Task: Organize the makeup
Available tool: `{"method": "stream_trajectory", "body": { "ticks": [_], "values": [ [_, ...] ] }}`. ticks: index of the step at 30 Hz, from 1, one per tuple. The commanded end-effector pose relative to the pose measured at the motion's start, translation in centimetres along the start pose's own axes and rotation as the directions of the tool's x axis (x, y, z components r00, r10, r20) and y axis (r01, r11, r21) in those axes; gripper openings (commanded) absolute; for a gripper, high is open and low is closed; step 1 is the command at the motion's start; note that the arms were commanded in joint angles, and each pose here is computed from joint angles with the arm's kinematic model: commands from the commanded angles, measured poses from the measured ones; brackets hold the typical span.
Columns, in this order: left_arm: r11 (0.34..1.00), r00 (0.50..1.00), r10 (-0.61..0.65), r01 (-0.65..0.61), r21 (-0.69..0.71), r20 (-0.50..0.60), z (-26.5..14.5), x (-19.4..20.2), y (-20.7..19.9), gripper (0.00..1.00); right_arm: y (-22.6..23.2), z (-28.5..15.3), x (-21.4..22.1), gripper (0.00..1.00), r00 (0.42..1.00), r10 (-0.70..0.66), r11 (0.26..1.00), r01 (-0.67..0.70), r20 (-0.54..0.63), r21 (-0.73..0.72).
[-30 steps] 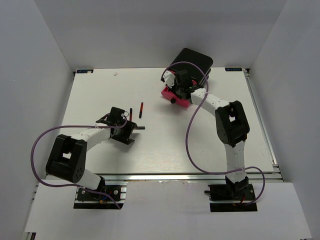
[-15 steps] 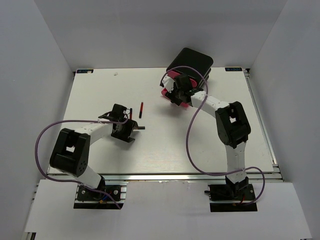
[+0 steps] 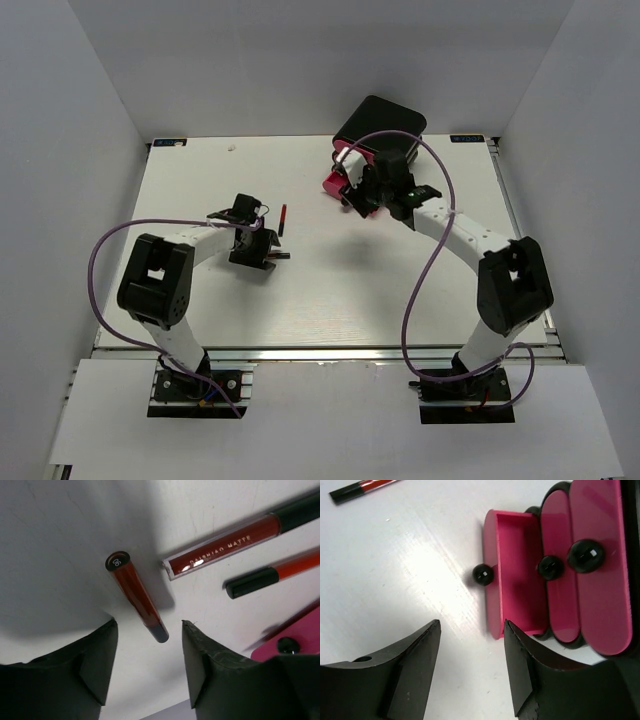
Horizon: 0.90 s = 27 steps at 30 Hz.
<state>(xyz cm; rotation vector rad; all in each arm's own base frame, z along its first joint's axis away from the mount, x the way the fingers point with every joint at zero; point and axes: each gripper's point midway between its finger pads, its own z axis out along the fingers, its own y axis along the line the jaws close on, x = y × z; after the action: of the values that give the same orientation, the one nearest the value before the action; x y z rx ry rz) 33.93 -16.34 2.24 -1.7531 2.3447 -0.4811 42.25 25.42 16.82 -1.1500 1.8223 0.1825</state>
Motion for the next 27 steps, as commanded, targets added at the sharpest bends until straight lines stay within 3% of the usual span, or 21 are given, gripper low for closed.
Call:
{"method": "stream_trajectory", "body": {
  "ticks": [1,4,5,8,11,14,19,21,24,25,27],
  "values": [
    [0.998,0.999,-0.038,0.039,-0.056,0.03,0.8,-0.3,0.5,0.62,1.2,-1.2,-0.4,0.59,0.998,0.043,0.999,-0.042,0.046,-0.033],
    [0.995,0.999,-0.033,0.035,-0.097,0.019,1.5,-0.1,0.9,0.42,2.3,-2.8,-0.9,0.63,0.997,0.03,0.997,-0.024,0.075,-0.078],
    [0.993,1.0,-0.026,0.027,-0.113,0.009,1.6,0.1,1.4,0.31,2.9,-4.1,-1.8,0.7,0.994,0.019,0.994,-0.007,0.105,-0.113],
    [0.991,0.999,-0.022,0.026,-0.134,0.031,1.2,0.0,2.4,0.18,4.6,-6.9,-3.3,0.89,0.975,-0.045,0.975,0.091,0.217,-0.205],
    [0.992,0.999,-0.02,0.023,-0.124,0.027,0.6,0.3,2.9,0.13,5.5,-9.1,-4.4,0.89,0.95,-0.07,0.968,0.138,0.305,-0.209],
    [0.99,1.0,-0.008,0.012,-0.142,0.024,0.2,0.5,4.1,0.01,5.3,-10.2,-5.1,0.89,0.941,-0.055,0.971,0.128,0.334,-0.201],
    [0.998,0.999,0.038,-0.038,-0.052,-0.001,-3.1,2.5,3.9,0.0,4.5,-12.1,-6.0,0.89,0.91,-0.07,0.977,0.146,0.409,-0.158],
    [0.996,0.996,0.08,-0.081,0.041,0.025,-4.5,2.8,2.2,0.0,4.4,-12.2,-5.4,0.89,0.909,-0.061,0.981,0.13,0.412,-0.143],
    [0.941,0.98,0.193,-0.2,0.273,0.053,-7.8,3.7,-3.2,0.0,3.6,-12.7,-5.7,0.89,0.898,-0.028,0.991,0.084,0.439,-0.108],
    [0.917,0.973,0.226,-0.229,0.327,0.047,-8.4,4.3,-4.5,0.0,3.4,-12.8,-5.6,0.87,0.899,-0.003,0.992,0.059,0.439,-0.114],
    [0.816,0.946,0.32,-0.302,0.493,0.05,-10.4,6.0,-8.9,0.0,2.1,-13.1,-5.6,0.19,0.893,0.061,0.992,-0.007,0.446,-0.123]
  ]
}}
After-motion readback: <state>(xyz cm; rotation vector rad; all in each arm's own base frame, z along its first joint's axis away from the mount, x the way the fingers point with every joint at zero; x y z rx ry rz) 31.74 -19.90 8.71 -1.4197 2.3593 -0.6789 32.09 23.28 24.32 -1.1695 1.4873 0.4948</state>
